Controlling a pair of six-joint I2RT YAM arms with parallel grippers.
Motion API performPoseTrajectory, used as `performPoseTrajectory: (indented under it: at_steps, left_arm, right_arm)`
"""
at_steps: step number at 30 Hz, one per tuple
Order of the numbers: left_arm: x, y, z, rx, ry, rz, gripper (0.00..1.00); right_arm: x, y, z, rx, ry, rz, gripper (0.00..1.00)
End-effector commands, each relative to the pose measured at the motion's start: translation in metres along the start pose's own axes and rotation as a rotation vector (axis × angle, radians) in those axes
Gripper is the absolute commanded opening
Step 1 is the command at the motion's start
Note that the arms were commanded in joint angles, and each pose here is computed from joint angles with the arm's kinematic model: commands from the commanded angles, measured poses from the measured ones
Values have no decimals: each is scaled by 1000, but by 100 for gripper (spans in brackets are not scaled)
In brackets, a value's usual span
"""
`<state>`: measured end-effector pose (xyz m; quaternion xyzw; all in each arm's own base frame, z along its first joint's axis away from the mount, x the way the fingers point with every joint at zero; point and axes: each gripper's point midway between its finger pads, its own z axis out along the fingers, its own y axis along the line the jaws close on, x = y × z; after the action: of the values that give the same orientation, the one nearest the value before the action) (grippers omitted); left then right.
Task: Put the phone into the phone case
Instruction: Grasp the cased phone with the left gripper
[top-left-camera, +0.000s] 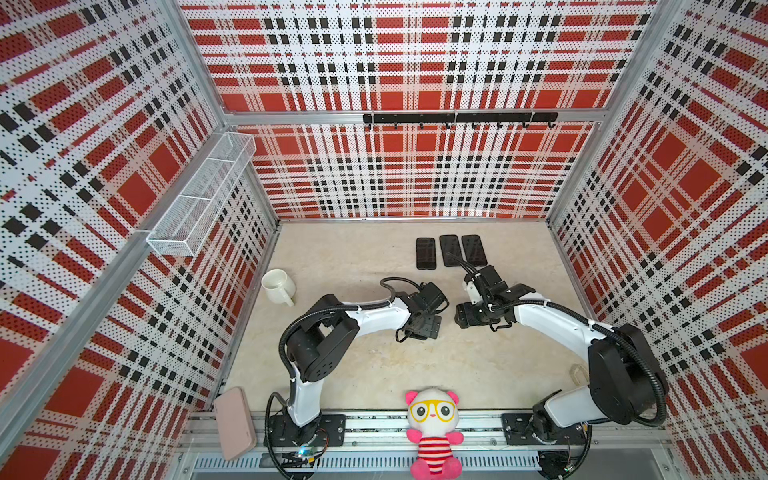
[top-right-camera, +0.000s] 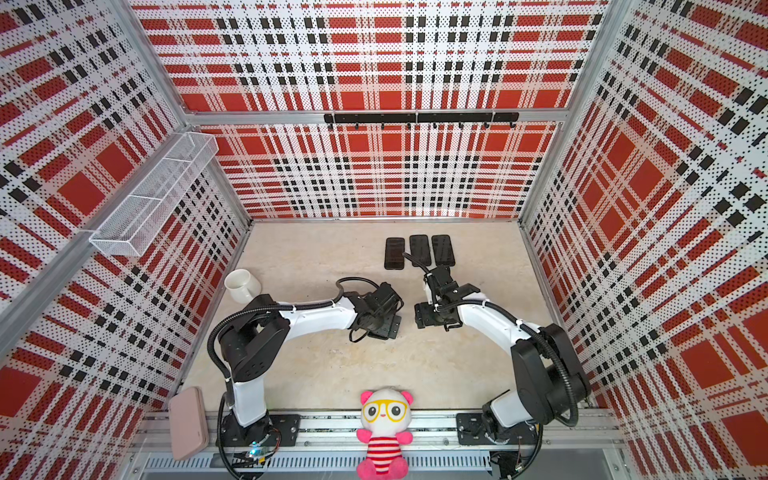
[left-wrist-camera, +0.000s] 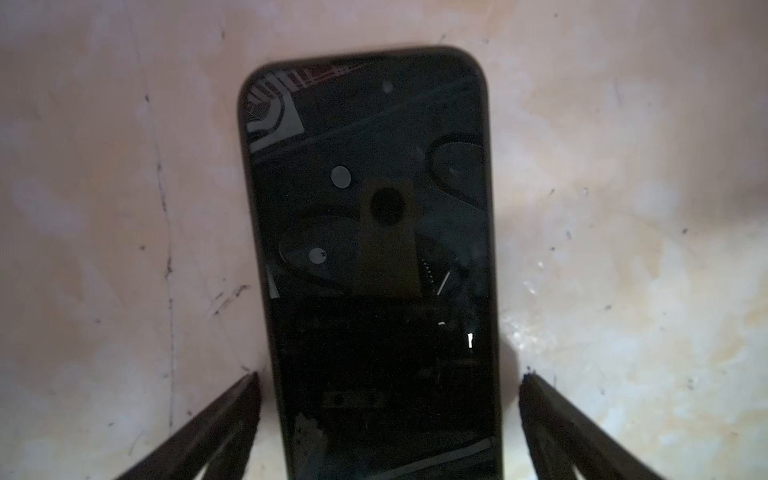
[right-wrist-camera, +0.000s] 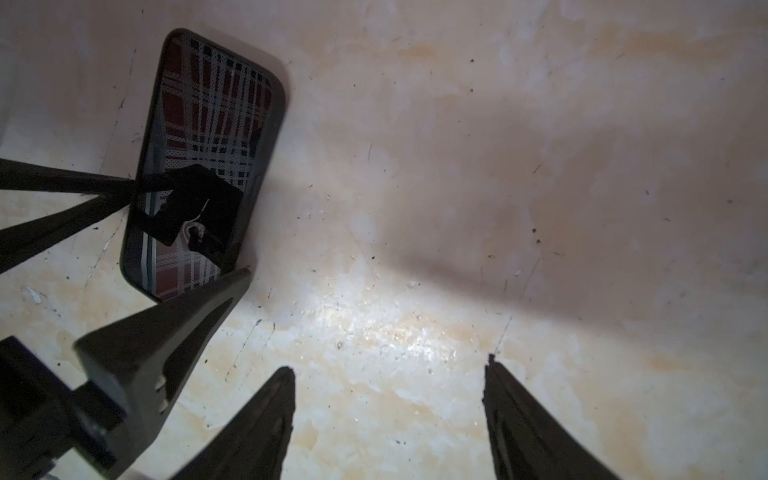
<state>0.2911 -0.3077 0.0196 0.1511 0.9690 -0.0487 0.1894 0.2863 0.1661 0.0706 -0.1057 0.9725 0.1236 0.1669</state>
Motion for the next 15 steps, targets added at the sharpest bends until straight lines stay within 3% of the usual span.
performPoseTrajectory:
  at_steps: [1,5,15]
  left_arm:
    - [4,0,8,-24,26,-1,98]
    - [4,-1,12,-27,32,-1,99]
    - [3,-7,15,-12,43,-6,77]
  right_arm:
    - [0,-3,3,6,1,-13,74]
    - [-1,-4,3,8,0,-16,75]
    - [-2,-6,2,19,-3,-22,75]
